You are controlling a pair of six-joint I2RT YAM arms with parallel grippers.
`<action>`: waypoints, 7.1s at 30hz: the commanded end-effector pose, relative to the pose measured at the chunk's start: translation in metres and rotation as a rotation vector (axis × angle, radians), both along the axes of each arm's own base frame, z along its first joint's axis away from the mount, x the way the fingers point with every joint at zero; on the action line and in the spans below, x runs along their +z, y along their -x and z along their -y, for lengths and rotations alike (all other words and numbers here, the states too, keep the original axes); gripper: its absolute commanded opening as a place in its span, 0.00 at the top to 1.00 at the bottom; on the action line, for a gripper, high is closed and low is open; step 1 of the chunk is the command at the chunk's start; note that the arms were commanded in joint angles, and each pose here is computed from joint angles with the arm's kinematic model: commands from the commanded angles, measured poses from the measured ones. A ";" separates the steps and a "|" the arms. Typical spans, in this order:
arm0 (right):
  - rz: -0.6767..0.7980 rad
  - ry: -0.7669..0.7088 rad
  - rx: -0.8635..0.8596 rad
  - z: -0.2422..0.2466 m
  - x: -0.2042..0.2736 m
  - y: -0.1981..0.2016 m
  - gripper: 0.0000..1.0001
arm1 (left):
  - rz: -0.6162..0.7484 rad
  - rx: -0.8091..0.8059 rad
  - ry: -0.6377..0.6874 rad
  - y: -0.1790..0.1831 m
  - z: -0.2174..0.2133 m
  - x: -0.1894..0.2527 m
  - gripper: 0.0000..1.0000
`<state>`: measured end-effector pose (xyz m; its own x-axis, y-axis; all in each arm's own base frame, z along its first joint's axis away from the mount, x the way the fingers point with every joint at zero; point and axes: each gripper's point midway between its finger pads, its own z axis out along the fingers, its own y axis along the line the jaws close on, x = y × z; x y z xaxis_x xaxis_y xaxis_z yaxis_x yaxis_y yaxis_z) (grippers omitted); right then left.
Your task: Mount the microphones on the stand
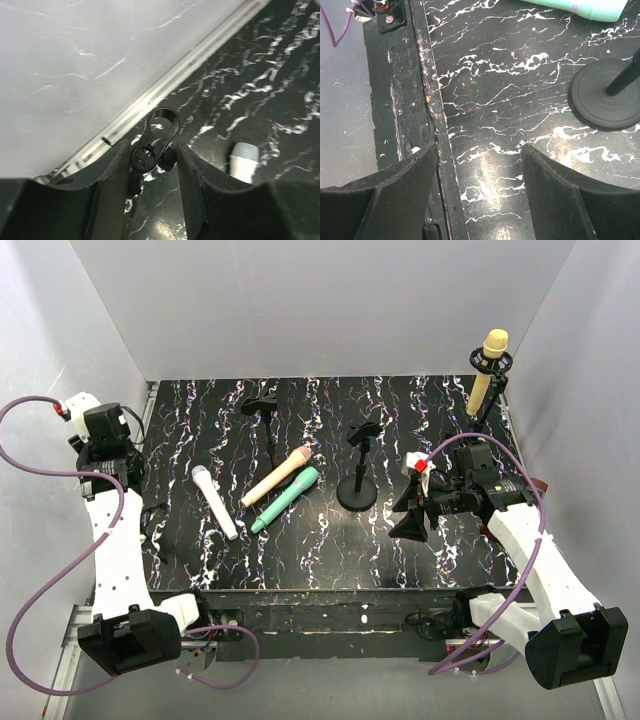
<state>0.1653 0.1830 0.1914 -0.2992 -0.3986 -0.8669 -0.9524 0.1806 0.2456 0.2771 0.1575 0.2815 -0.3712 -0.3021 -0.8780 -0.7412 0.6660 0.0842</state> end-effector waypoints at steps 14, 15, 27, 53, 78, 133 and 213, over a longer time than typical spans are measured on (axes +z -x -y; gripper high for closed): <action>0.016 -0.002 0.014 -0.001 0.002 -0.002 0.25 | 0.006 -0.358 0.340 -0.036 0.081 -0.030 0.95; 0.015 -0.002 0.011 -0.001 0.002 -0.003 0.25 | 0.002 -0.361 0.347 -0.035 0.082 -0.031 0.94; 0.003 -0.008 0.010 -0.001 0.001 -0.003 0.25 | 0.041 -0.400 0.380 -0.038 0.092 -0.020 0.64; -0.033 -0.007 0.026 0.000 -0.003 -0.002 0.25 | 0.110 -0.382 0.507 0.010 0.129 -0.007 0.23; -0.048 0.007 0.027 0.002 -0.006 -0.003 0.25 | -0.154 0.163 0.335 0.064 0.056 -0.121 0.24; 0.535 0.081 0.755 -0.039 0.069 0.058 0.23 | -0.025 -0.811 1.122 0.030 0.271 -0.043 1.00; 0.178 -0.063 0.207 -0.086 0.076 0.022 0.99 | 0.916 -1.084 0.487 0.096 0.249 0.155 0.02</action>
<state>0.1340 0.2542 0.2303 0.0256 -0.5292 -0.8481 -0.9953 -0.0929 0.0279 0.2019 -0.0941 0.4035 -0.1466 -0.5293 -0.8357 0.3439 0.7648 -0.5447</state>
